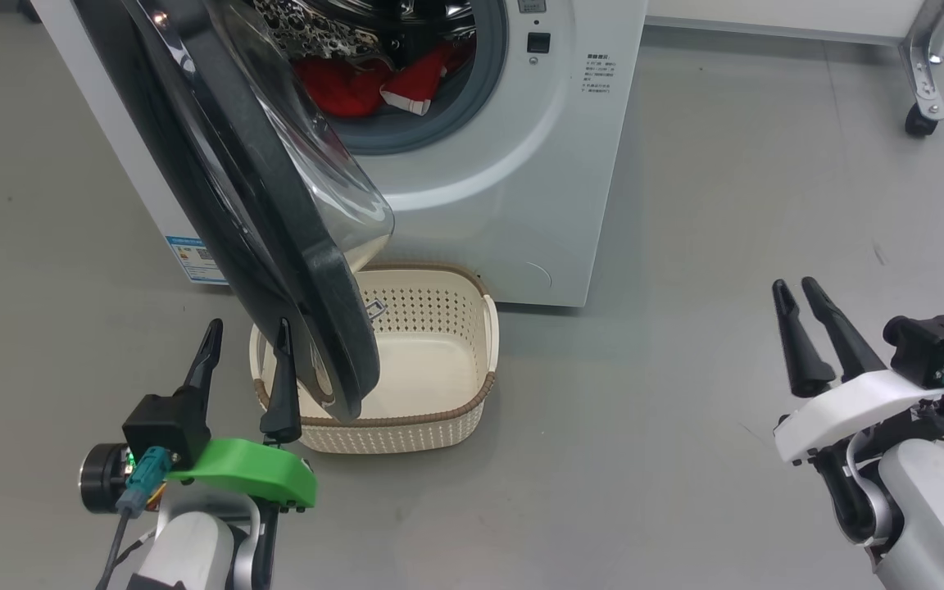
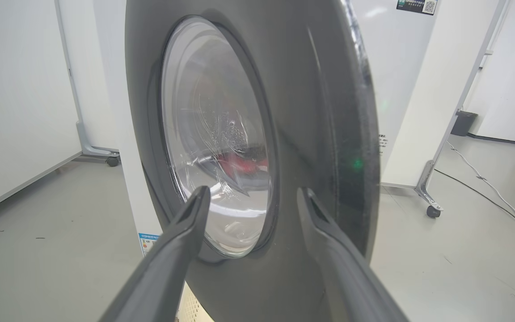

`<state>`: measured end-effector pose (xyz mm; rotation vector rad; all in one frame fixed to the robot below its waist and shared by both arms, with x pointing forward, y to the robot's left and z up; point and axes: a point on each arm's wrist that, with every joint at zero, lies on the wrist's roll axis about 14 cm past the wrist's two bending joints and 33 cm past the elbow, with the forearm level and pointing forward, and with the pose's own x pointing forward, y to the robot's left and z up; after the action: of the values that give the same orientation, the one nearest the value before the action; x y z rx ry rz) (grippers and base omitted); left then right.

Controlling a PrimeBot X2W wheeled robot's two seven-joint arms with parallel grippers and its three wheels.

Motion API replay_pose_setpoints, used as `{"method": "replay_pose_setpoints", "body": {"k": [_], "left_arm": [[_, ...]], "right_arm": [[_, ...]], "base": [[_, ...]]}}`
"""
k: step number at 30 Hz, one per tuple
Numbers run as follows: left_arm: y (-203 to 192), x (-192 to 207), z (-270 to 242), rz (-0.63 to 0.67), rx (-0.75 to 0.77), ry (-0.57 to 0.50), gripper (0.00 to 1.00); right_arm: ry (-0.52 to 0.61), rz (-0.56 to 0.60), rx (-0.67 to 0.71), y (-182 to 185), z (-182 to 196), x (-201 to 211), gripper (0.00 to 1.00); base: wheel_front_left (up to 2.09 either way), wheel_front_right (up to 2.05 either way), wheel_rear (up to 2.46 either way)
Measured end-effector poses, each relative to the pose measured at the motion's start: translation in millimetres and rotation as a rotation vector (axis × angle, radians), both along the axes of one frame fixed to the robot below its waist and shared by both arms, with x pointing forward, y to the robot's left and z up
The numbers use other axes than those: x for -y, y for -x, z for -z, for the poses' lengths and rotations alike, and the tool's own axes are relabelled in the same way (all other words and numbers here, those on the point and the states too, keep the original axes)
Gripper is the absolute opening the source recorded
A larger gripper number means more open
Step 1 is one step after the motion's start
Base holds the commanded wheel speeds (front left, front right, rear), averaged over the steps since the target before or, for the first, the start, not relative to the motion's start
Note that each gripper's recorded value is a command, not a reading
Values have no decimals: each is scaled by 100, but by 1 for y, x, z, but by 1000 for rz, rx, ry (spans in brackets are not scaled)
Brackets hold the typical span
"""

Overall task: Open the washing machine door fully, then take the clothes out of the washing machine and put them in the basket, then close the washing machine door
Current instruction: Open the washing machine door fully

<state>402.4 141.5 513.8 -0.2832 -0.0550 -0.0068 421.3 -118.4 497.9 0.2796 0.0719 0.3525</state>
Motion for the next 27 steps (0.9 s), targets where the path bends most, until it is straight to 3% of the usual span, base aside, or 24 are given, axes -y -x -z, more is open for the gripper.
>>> {"method": "replay_pose_setpoints", "body": {"k": [16, 27], "left_arm": [[3, -4, 6, -13, -16, 5, 100], [7, -3, 12, -6, -29, 3, 100]], "right_arm": [[-8, 84, -38, 19, 15, 2, 100], [-7, 97, 33, 18, -4, 2, 100]], "base": [[0, 0, 0], [0, 0, 0]]}}
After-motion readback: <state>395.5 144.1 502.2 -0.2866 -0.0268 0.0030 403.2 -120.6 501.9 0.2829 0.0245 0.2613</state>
